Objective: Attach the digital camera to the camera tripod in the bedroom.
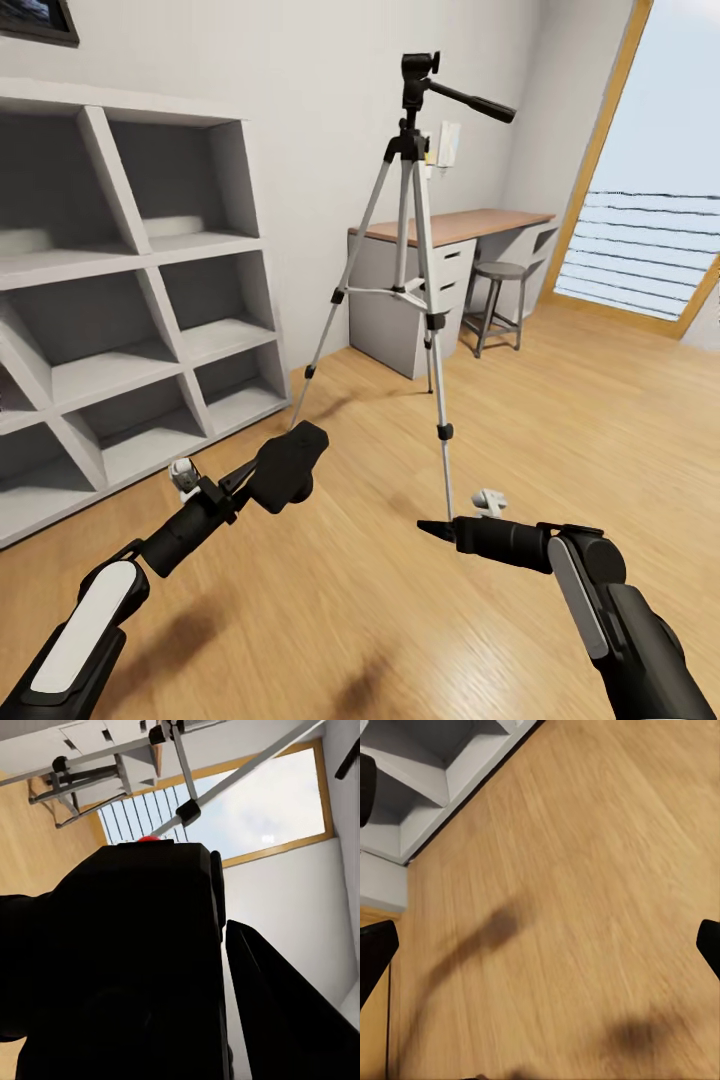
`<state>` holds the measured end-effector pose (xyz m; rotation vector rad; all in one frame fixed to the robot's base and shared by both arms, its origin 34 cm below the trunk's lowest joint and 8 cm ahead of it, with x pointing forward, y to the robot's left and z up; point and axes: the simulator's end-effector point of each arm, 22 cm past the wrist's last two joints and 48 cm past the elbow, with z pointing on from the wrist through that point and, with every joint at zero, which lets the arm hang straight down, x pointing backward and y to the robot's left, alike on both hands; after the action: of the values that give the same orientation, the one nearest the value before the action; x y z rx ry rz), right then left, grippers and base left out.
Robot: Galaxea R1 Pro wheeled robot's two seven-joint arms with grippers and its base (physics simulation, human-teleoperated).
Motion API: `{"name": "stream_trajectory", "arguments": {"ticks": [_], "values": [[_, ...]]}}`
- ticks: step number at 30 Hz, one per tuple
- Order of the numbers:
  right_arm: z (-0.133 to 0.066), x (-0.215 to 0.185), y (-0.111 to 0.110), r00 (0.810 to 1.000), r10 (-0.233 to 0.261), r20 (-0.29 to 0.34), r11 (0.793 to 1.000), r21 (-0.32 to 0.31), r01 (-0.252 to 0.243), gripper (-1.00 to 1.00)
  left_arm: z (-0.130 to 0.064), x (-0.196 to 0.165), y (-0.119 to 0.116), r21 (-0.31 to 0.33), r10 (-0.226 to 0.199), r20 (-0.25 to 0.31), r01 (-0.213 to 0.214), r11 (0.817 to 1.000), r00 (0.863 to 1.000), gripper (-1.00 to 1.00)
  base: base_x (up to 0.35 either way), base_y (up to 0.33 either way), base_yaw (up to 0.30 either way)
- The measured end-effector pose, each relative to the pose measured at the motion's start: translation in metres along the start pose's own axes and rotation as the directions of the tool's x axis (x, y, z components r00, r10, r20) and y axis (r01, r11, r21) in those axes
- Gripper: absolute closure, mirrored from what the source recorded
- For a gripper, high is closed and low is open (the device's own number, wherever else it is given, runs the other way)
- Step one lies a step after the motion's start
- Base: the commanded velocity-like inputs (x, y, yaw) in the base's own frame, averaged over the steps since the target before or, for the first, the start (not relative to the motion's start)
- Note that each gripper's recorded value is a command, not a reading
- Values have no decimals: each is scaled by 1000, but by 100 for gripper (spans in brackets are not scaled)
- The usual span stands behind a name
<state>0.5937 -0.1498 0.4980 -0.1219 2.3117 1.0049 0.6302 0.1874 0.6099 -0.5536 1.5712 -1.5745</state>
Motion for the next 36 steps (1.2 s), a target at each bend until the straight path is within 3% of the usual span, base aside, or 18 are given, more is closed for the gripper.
{"name": "stream_trajectory", "arguments": {"ticks": [8, 36], "values": [[4, 1, 2, 1000, -3, -2, 1000, 0, 3, -100, 1, 1, -4, 23, -22, 6, 22, 999, 1000, 100, 0, 0, 0], [-35, -32, 37, 993, -84, 78, 996, -7, 85, -100, -7, -7, -68, 113, 43, 18, -44, 993, 999, 100, 0, 0, 0]]}}
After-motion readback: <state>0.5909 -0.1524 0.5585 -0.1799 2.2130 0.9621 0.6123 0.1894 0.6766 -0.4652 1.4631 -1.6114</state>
